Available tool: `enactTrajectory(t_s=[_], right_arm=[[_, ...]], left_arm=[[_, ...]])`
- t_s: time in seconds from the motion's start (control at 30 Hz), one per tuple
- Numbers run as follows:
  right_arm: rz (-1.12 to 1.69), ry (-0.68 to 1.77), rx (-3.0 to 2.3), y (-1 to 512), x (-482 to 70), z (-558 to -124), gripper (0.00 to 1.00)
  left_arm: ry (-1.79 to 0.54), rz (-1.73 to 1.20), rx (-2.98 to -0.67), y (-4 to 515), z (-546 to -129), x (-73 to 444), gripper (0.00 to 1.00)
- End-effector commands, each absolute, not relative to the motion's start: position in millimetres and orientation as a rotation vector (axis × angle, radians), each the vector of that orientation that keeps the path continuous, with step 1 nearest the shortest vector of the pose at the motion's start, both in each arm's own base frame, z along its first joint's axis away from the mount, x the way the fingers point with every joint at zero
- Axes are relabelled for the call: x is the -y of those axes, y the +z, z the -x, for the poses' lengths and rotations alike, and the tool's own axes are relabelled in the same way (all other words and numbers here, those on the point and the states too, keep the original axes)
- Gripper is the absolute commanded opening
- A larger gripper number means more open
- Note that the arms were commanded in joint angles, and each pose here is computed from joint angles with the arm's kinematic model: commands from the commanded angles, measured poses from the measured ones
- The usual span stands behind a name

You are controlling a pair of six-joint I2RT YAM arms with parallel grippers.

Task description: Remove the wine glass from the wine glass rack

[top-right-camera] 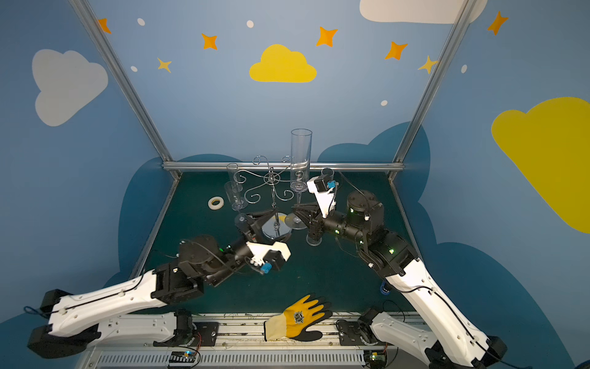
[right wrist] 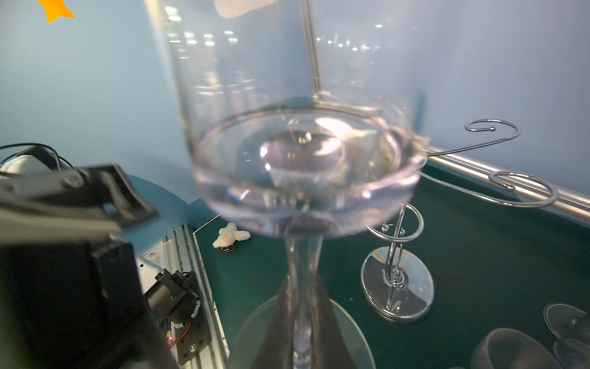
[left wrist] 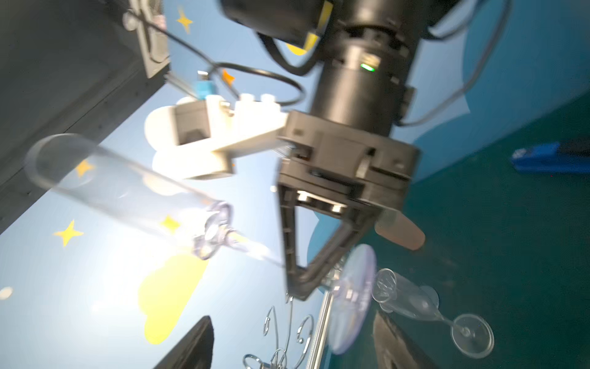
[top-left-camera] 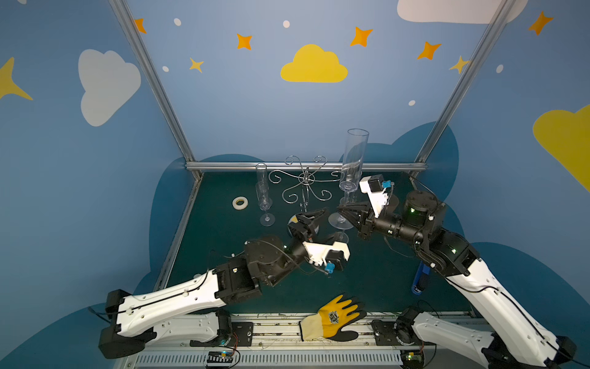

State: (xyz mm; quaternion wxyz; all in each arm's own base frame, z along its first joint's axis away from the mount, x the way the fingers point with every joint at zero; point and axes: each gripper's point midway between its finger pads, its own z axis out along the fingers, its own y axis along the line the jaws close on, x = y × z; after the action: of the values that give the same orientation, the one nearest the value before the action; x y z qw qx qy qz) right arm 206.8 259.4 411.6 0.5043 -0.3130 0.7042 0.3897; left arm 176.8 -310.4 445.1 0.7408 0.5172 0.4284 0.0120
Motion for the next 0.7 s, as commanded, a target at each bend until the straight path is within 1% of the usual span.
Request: enactTrajectory(t_s=[0.0,0.2,0.4,0.67], right_arm=[[0.767,0.893,-1.667,406,-261,-212,0.0],[0.85,0.854,-1.692,373,-274,-208,0.0],[0.907,0.875,-1.652,352,-287,-196,0.0],[0.965,0.96,-1.584,337,-306,-170,0.0]], left_arm=[[-0.333,-0.9,-1.114,476,-179,277,0.82],[-0.682,-0.73,-1.293,477,-195,252,0.85],[-1.02,-0.694,-1.368,468,-197,254,0.86],[-1.259,-0.721,-1.397,462,-193,272,0.87]])
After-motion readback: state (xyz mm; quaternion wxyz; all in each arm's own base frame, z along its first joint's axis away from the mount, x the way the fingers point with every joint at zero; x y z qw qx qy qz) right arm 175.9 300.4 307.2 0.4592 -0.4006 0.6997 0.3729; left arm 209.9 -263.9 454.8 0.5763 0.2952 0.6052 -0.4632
